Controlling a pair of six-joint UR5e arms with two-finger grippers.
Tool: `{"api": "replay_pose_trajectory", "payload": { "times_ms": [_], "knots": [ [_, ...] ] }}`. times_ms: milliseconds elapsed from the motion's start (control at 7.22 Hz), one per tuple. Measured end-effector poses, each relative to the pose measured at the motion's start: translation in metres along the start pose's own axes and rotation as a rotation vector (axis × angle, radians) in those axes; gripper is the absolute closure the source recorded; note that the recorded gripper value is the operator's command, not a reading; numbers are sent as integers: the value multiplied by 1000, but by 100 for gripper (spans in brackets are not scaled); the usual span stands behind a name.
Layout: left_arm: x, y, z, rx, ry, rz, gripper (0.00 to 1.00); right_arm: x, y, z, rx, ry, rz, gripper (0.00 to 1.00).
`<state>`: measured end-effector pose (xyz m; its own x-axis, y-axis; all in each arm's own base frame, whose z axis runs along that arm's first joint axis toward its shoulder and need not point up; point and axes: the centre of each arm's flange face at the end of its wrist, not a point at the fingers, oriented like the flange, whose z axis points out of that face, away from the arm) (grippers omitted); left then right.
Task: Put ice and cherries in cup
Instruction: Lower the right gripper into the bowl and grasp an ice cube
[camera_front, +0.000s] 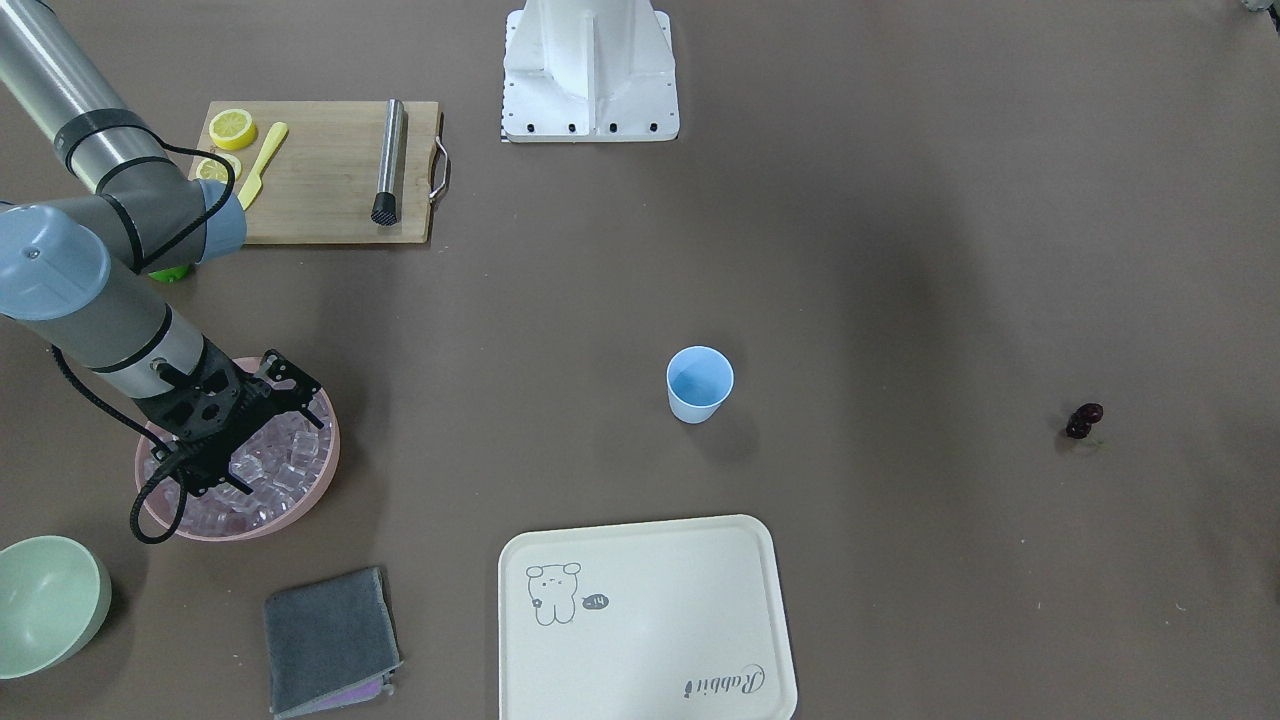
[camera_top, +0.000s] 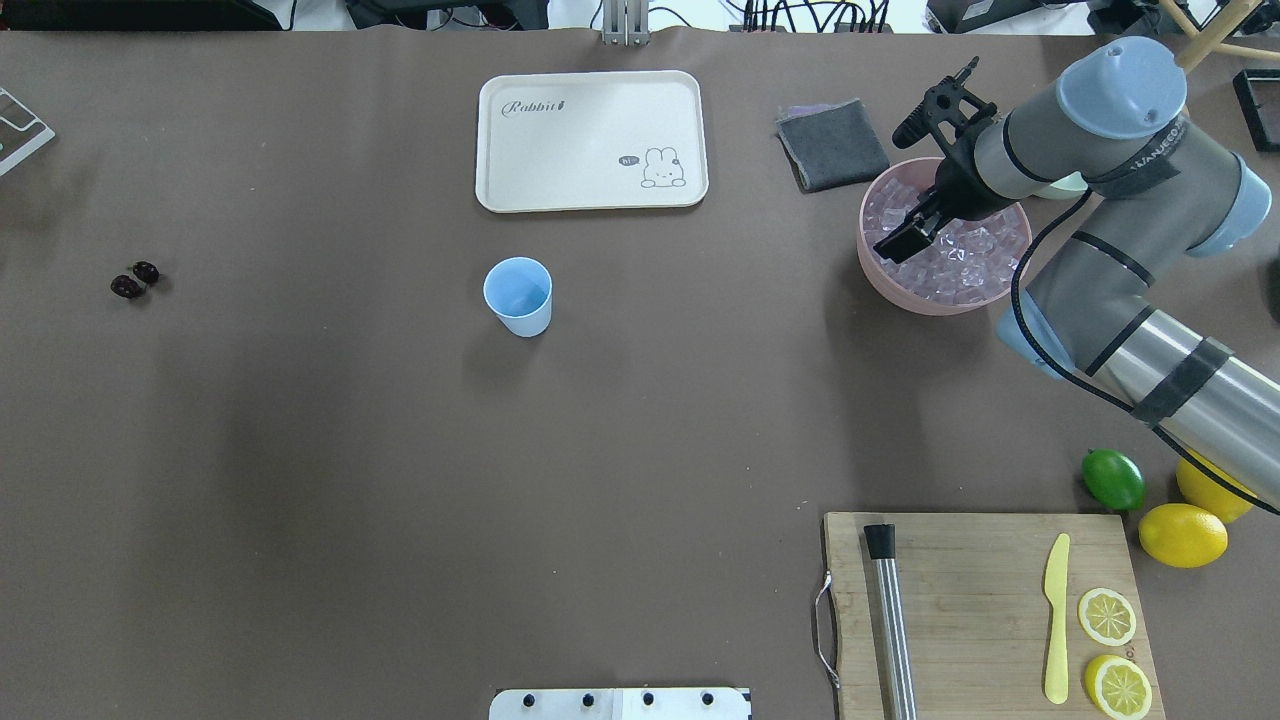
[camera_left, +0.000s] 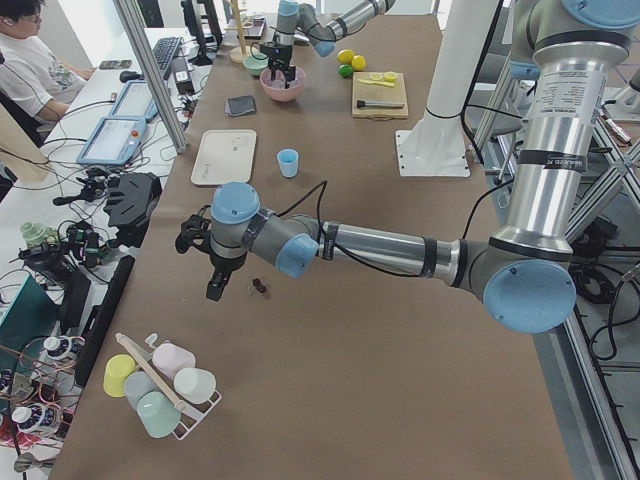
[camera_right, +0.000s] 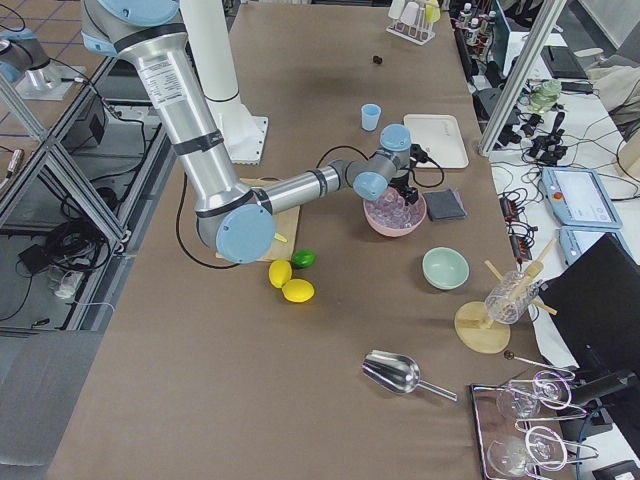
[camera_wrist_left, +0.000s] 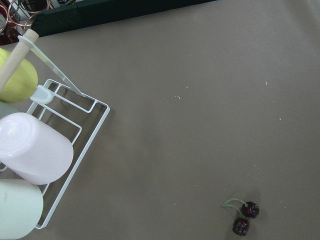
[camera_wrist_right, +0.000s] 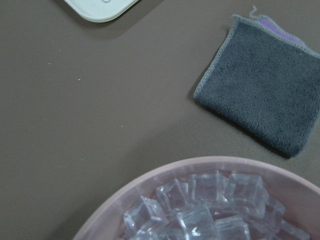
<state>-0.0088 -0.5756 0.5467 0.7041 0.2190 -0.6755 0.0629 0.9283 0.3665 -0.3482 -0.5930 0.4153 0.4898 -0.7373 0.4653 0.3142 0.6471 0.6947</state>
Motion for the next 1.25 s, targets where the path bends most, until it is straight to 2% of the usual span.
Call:
{"api": "replay_pose_trajectory", "payload": {
  "times_ms": [277, 554, 831, 1108, 1246],
  "knots": [
    [-1, 0, 1, -2, -1, -2, 2, 2, 0, 6, -10, -2, 0, 3],
    [-2, 0, 2, -3, -2, -3, 2, 5, 1, 8, -16, -1, 3, 15],
    [-1, 0, 1, -2, -1, -2, 2, 6, 1, 10, -20, -1, 6, 19],
    [-1, -1, 1, -2, -1, -1, 2, 5, 0, 10, -19, -3, 6, 37],
    [0, 0, 1, -1, 0, -1, 2, 4, 0, 9, -17, -5, 6, 39]
  ]
}}
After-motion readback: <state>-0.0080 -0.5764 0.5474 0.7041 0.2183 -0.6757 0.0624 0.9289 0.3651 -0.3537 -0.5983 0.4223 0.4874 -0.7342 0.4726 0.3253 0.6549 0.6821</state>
